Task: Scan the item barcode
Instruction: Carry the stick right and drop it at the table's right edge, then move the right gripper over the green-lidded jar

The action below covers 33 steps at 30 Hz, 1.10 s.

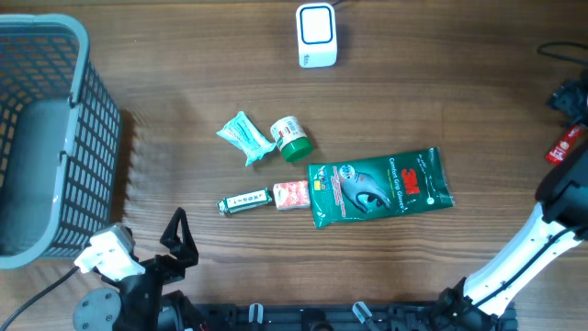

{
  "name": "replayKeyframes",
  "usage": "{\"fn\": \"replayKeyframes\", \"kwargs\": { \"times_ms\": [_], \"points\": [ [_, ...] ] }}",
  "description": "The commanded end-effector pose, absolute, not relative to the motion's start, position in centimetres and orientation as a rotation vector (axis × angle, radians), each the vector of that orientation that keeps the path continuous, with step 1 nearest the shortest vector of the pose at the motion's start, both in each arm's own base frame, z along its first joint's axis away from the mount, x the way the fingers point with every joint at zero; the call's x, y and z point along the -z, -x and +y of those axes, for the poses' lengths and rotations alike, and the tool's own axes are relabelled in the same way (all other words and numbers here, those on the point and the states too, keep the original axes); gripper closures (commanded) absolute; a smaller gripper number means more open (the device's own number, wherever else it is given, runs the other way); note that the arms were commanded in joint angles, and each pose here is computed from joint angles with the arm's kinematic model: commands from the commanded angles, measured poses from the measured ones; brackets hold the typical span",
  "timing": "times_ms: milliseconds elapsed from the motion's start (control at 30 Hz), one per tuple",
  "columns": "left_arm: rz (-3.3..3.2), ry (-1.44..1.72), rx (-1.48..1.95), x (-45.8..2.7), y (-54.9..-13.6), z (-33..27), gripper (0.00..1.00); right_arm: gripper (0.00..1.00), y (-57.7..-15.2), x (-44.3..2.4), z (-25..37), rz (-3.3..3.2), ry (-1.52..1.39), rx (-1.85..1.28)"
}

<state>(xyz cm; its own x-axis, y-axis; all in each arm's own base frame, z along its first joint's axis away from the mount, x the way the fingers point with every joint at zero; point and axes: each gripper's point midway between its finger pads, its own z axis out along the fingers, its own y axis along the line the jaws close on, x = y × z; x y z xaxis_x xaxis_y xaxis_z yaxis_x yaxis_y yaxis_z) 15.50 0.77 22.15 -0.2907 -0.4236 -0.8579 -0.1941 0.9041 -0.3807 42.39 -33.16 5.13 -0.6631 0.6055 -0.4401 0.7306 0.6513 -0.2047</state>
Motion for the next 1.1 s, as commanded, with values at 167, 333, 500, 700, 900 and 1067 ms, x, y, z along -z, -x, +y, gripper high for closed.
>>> {"fn": "replayKeyframes", "kwargs": {
  "times_ms": [167,333,500,700,900,1067],
  "points": [
    [1.876,0.458,0.250,-22.1,-15.5,0.7,0.00,0.00,-51.4,-24.7,-7.9,2.293,-0.393,-0.690],
    [1.876,0.458,0.250,-22.1,-15.5,0.7,0.00,0.00,-50.4,-25.5,8.0,2.335,-0.071,-1.150],
    [1.876,0.458,0.250,-22.1,-15.5,0.7,0.00,0.00,-45.0,-20.1,21.2,2.603,0.294,-0.993],
    [1.876,0.458,0.250,-22.1,-15.5,0.7,0.00,0.00,-41.2,-16.1,25.0,2.692,0.503,-0.135],
    [1.876,0.458,0.250,-22.1,-15.5,0.7,0.00,0.00,-37.5,-15.4,27.0,2.756,0.492,-0.059],
    [1.876,0.458,0.250,-22.1,-15.5,0.7,0.00,0.00,-35.7,-12.8,27.4,2.848,0.505,-0.126]
  ]
}}
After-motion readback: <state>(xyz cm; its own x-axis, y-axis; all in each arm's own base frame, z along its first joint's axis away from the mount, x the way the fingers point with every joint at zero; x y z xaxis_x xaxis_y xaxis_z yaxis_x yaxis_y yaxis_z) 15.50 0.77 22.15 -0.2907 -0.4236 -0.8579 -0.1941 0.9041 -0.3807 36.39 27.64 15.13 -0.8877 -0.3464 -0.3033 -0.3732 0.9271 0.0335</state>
